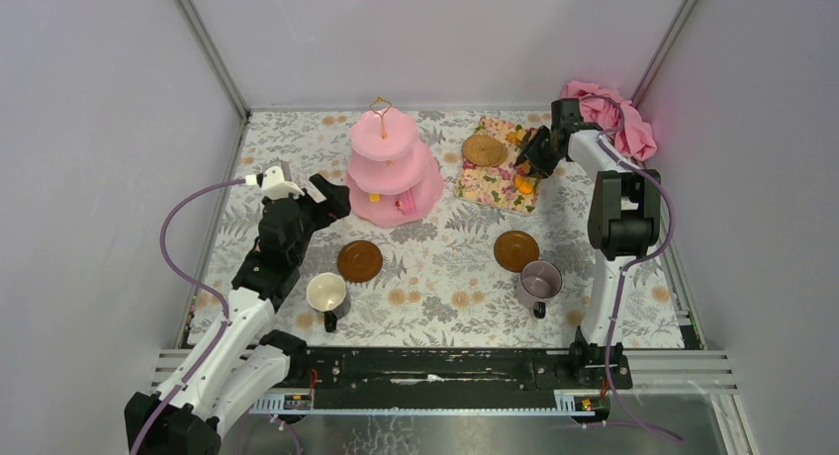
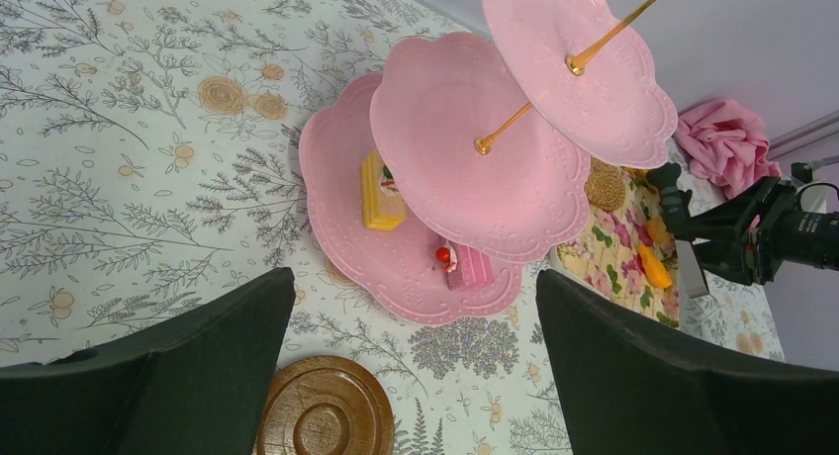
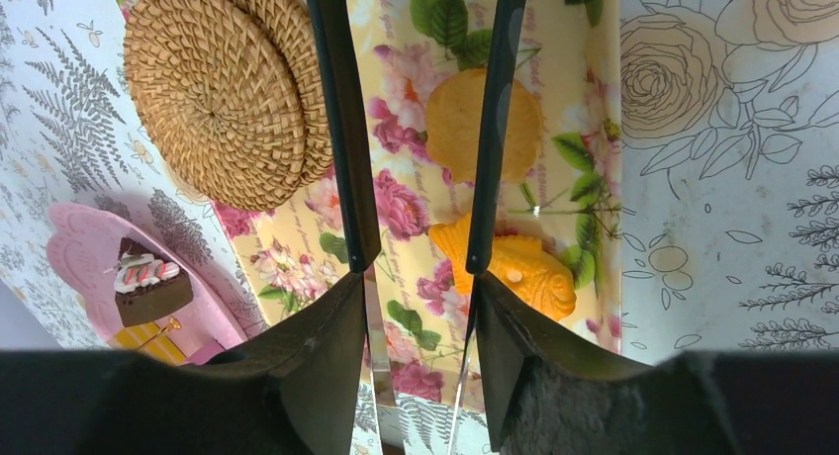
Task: Serve the afternoon tea
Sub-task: Pick up the desert from the tray, then place the desert on the desert table.
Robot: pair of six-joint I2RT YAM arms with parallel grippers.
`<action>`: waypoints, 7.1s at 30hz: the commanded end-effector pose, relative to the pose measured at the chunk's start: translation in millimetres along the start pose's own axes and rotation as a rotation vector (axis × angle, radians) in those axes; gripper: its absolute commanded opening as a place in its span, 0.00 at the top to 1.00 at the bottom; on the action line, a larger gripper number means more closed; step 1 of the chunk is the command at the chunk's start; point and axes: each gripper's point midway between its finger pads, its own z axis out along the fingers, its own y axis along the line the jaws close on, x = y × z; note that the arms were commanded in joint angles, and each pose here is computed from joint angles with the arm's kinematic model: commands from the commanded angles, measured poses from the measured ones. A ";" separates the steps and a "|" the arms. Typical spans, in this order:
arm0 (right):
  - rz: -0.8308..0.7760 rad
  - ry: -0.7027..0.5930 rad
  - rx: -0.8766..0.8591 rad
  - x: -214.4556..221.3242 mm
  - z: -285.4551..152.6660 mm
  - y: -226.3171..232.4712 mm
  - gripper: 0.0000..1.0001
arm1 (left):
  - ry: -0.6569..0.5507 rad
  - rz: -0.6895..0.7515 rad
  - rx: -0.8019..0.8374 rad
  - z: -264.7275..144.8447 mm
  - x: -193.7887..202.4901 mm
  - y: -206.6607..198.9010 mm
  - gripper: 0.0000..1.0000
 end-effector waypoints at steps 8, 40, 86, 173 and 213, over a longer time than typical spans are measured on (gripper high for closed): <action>0.001 -0.037 -0.027 -23.8 -4.2 3.3 0.55 | -0.061 -0.013 0.047 0.3 -19.4 -14.5 0.00; -0.023 -0.095 -0.091 -19.6 -30.3 7.8 0.80 | -0.072 -0.014 0.049 -3.1 -21.2 -14.0 0.00; -0.155 -0.116 -0.126 30.7 -72.0 36.2 0.94 | -0.085 -0.023 0.053 -6.2 -24.7 -14.5 0.00; -0.822 -0.076 -0.166 265.0 -102.9 189.4 0.91 | -0.076 -0.021 0.039 -4.8 -21.3 -11.3 0.00; -0.834 -0.040 -0.172 271.1 -104.8 184.4 0.64 | -0.074 -0.024 0.039 -4.0 -21.0 -11.7 0.00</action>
